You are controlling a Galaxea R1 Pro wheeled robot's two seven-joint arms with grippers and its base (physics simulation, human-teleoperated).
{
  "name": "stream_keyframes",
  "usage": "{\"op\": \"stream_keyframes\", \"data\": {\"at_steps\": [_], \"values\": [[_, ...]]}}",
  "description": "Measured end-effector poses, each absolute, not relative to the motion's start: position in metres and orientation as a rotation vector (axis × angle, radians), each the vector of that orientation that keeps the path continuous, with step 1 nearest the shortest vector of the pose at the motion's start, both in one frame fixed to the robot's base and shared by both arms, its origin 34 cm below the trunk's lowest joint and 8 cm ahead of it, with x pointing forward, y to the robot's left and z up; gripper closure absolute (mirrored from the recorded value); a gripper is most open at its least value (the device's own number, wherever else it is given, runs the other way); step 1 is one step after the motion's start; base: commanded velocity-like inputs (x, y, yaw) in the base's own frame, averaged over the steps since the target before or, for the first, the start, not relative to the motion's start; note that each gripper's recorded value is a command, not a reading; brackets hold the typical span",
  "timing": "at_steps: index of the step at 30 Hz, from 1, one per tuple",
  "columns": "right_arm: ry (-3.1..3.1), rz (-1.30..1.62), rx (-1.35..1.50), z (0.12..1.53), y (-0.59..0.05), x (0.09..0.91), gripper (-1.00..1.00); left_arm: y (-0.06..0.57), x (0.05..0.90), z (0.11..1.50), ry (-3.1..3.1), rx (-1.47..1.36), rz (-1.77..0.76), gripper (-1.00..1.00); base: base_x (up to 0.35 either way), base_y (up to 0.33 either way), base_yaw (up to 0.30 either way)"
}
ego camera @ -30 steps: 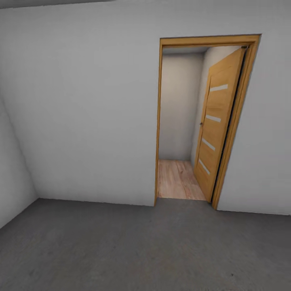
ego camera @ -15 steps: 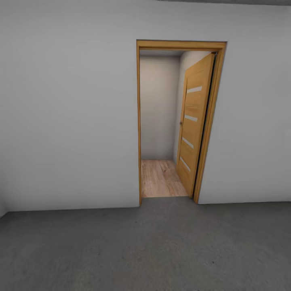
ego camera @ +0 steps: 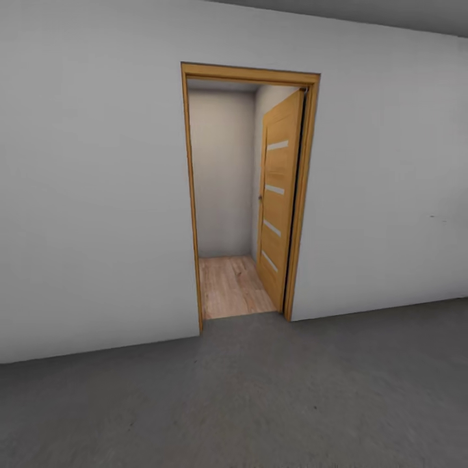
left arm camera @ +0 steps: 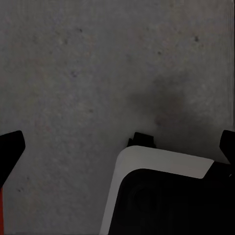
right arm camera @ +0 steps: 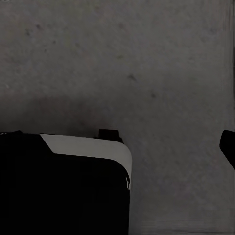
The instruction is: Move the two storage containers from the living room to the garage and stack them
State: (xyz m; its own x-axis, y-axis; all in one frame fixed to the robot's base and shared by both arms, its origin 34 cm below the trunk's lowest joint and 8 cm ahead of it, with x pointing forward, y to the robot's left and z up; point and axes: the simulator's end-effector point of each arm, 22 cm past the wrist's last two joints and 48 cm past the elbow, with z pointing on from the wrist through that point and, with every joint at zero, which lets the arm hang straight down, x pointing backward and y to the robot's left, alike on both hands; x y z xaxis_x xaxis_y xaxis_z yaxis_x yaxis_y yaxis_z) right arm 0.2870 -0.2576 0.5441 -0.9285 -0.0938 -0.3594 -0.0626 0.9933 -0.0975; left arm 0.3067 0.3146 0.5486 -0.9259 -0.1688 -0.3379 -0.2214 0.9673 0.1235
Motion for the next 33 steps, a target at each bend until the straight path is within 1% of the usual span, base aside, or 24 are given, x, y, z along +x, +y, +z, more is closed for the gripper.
{"op": "stream_keyframes", "data": {"at_steps": [6, 9, 21, 33], "values": [[2.764, -0.119, -0.112, 0.5442, -0.2576, 0.2869, -1.0, 0.3141, 0.306, 0.5485, 2.791, -0.279, 0.226, -1.0, 0.214, 0.0, -0.294], [2.765, -0.118, -0.113, 0.5442, -0.2571, 0.2868, -1.0, 0.314, 0.3054, 0.5483, 2.794, -0.278, 0.226, -1.0, 0.305, 0.0, -0.13], [2.766, -0.125, -0.116, 0.5442, -0.2608, 0.2866, -1.0, 0.3137, 0.3045, 0.548, 2.798, -0.278, 0.225, -1.0, 0.318, -0.012, -0.014], [2.766, -0.126, -0.116, 0.5442, -0.2604, 0.2867, -1.0, 0.3143, 0.3065, 0.5487, 2.789, -0.281, 0.227, -1.0, 0.315, -0.142, 0.0]]}}
